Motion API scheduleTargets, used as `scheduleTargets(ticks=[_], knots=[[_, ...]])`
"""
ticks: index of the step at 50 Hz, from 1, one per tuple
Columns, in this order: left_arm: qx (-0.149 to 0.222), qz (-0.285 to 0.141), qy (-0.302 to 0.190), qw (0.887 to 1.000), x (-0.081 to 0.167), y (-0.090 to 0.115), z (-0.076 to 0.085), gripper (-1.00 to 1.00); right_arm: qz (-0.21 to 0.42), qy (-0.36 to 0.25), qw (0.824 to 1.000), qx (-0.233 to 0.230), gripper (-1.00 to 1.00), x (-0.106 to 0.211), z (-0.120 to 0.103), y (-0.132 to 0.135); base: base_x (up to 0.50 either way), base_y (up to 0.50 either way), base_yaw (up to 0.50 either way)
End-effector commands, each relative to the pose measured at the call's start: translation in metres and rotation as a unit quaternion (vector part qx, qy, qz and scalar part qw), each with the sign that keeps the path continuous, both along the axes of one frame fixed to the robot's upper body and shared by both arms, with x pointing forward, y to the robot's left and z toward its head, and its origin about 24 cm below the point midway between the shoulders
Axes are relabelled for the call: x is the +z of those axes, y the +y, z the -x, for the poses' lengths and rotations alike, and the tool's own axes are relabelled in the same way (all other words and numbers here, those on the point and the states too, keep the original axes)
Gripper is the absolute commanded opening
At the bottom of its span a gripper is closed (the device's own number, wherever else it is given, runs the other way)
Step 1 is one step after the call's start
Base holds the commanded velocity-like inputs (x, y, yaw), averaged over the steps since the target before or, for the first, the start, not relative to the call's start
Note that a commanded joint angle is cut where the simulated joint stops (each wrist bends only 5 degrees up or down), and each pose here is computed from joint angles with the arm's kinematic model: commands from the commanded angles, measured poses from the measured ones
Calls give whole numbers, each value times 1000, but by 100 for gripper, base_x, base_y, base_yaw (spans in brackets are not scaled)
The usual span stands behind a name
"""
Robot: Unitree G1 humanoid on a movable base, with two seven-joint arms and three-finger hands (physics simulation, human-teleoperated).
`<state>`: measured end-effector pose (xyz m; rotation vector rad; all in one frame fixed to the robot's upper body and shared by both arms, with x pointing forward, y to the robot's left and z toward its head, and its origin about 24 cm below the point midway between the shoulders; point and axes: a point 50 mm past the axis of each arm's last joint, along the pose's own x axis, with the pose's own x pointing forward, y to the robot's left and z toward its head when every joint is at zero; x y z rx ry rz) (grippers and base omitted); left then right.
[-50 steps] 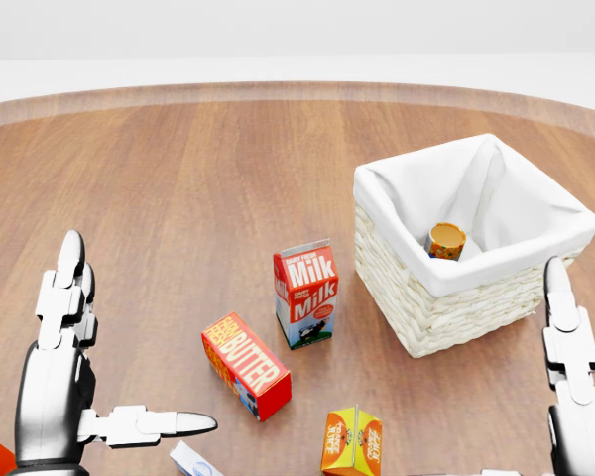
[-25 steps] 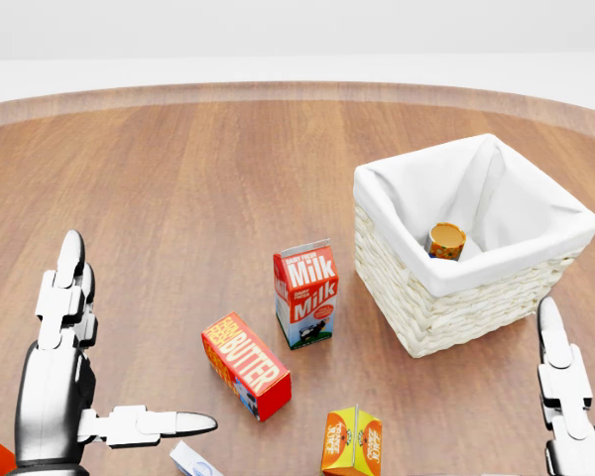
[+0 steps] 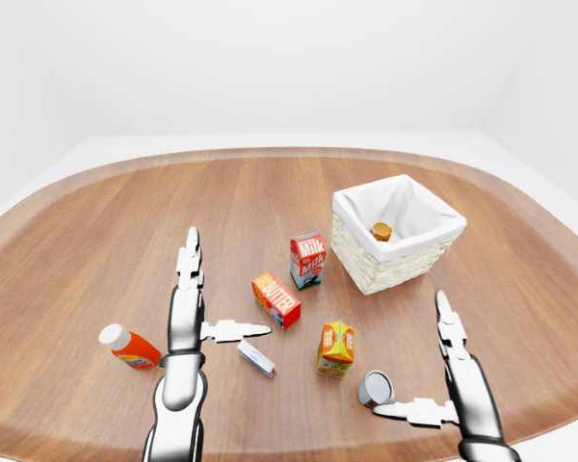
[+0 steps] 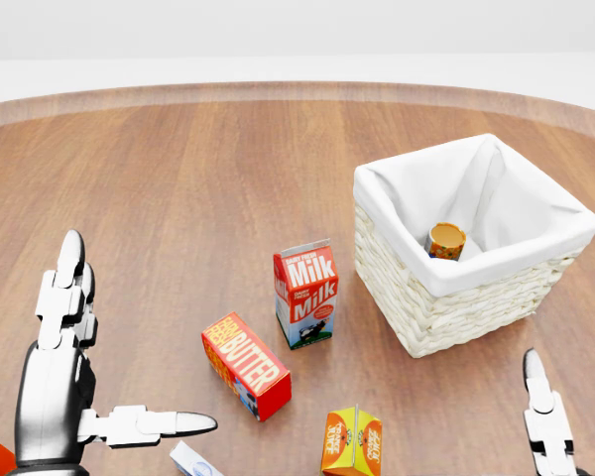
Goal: Pick up the alphabet soup and the tomato sauce, and put them in the basket.
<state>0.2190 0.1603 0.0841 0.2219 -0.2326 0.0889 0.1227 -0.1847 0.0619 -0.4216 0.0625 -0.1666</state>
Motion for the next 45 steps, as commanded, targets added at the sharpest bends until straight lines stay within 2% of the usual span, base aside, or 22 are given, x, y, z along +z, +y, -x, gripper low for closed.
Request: scheduleTargets(ticks=[1,9,45], knots=[[1,3,-1,1000,0,1,0,100,3,31,999,-10,100,-12,7,0,0,0,0],[1,3,-1,1000,0,1,0,100,14,57,998,-19,100,-23,11,0,0,0,0],[1,3,-1,1000,0,1,0,100,58,99,993,-41,100,-48,13,-3,0,0,0]])
